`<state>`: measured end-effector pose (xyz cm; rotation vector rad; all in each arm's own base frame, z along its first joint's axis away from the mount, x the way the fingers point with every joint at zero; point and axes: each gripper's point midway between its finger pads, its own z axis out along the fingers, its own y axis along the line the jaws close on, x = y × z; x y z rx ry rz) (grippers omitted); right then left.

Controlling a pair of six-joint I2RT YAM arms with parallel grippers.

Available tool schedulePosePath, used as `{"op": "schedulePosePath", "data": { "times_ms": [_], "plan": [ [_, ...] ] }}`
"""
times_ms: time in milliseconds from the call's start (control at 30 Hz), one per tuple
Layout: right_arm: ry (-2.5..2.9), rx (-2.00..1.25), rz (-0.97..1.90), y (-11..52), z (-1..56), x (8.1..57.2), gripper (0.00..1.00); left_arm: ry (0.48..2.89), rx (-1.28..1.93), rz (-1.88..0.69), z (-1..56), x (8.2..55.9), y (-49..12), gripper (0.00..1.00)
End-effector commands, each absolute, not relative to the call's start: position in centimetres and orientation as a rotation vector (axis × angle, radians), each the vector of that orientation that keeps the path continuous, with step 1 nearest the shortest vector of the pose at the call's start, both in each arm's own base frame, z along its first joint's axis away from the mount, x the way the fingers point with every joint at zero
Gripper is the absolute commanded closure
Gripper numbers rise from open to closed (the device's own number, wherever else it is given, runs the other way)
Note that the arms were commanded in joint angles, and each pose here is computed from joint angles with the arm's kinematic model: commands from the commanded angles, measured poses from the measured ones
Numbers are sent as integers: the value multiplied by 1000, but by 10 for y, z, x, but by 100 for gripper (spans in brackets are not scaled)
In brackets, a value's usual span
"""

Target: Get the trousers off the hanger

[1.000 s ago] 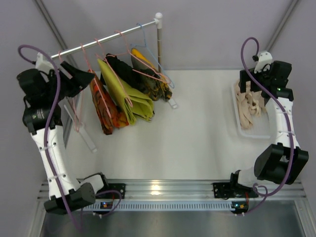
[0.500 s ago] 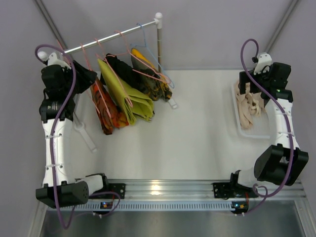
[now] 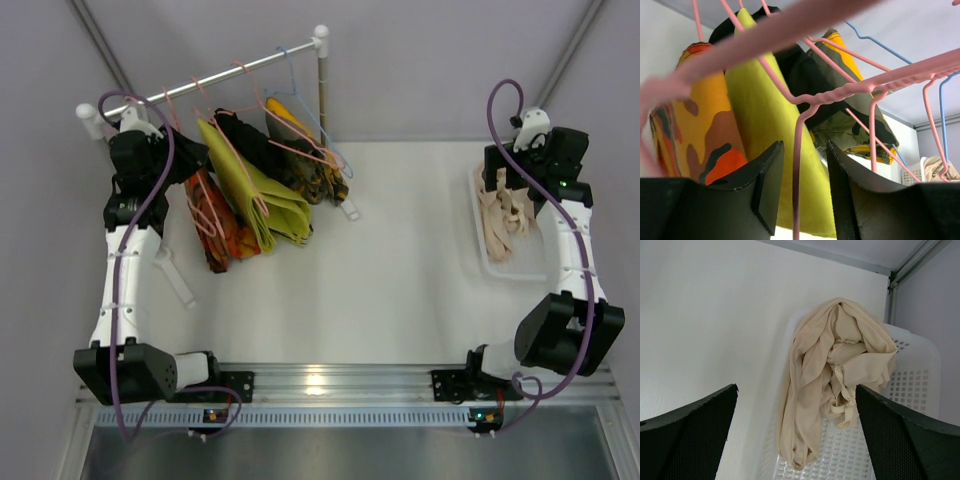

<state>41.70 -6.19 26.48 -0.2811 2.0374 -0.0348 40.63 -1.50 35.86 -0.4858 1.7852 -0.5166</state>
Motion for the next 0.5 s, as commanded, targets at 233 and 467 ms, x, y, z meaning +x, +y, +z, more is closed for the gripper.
{"op": "schedulePosePath", "data": {
  "times_ms": [233, 467],
  "plan": [
    [1960, -295, -37, -55, 281, 424, 1, 1673, -450, -599, 371, 425, -27, 60],
    [1957, -296, -43, -55, 281, 423, 1, 1676, -468, -617, 366, 427, -28, 79]
  ]
}}
